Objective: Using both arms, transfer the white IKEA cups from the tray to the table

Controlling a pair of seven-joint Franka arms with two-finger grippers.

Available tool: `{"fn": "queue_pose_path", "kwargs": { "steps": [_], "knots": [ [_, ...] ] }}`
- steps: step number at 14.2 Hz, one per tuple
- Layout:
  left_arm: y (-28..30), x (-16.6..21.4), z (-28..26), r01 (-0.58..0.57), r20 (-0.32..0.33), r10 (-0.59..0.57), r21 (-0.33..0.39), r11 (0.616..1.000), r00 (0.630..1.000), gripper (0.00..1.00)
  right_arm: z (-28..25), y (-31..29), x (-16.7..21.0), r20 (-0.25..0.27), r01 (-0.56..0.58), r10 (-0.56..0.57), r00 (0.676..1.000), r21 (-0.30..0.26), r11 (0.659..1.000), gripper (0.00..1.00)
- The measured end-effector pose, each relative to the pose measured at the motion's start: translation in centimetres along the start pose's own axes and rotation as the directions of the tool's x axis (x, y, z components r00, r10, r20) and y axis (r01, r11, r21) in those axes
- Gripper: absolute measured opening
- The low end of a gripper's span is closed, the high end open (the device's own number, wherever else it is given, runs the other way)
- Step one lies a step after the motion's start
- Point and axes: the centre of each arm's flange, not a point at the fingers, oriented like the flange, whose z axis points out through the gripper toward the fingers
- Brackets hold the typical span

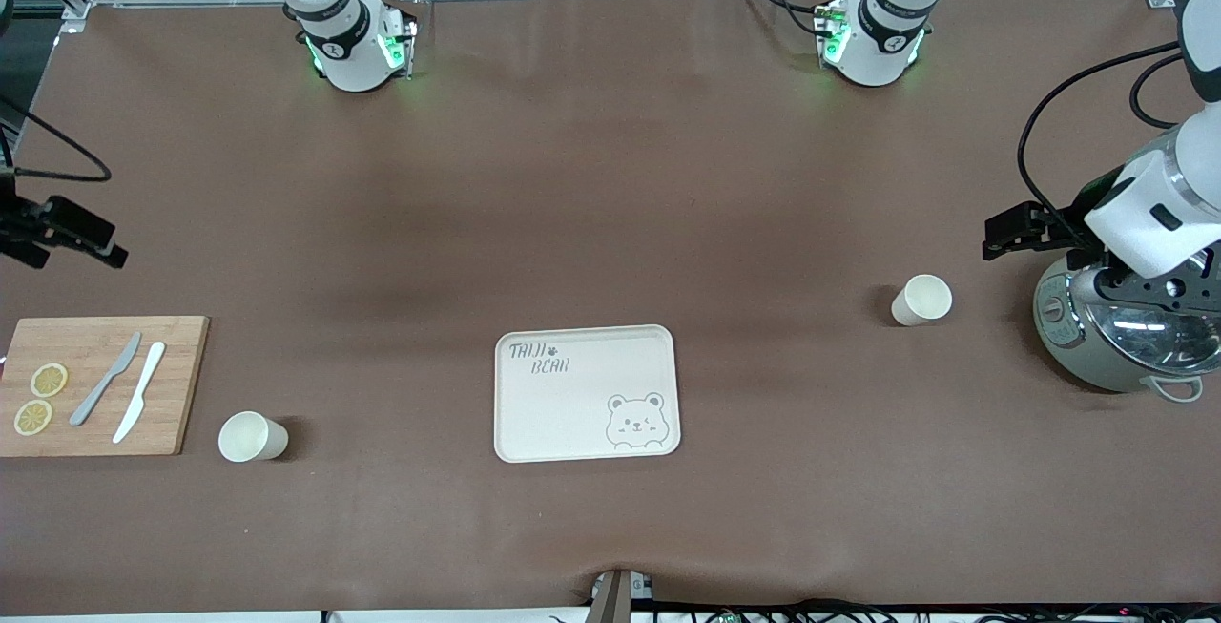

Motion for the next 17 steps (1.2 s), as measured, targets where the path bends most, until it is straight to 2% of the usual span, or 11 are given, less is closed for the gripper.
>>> {"fn": "queue_pose_path", "kwargs": {
  "steps": [9,14,17],
  "knots": [
    [0.6,0.4,-0.5,-0.026,-0.043,0.026,0.000,1.000,0.999,1.00,-0.6,-1.2,-2.8,0.035,-0.008,0.009,0.999,-0.027,1.000,1.00],
    [5.1,-0.8,-2.5,-0.093,-0.077,0.091,-0.012,0.996,0.993,1.00,-0.3,-1.2,-2.9,0.051,-0.009,0.011,0.999,-0.028,1.000,1.00],
    [5.9,-1.0,-2.7,-0.092,-0.079,0.091,-0.006,0.996,0.993,1.00,-0.3,-1.2,-2.9,0.052,-0.009,0.011,0.999,-0.029,1.000,1.00]
  ]
}}
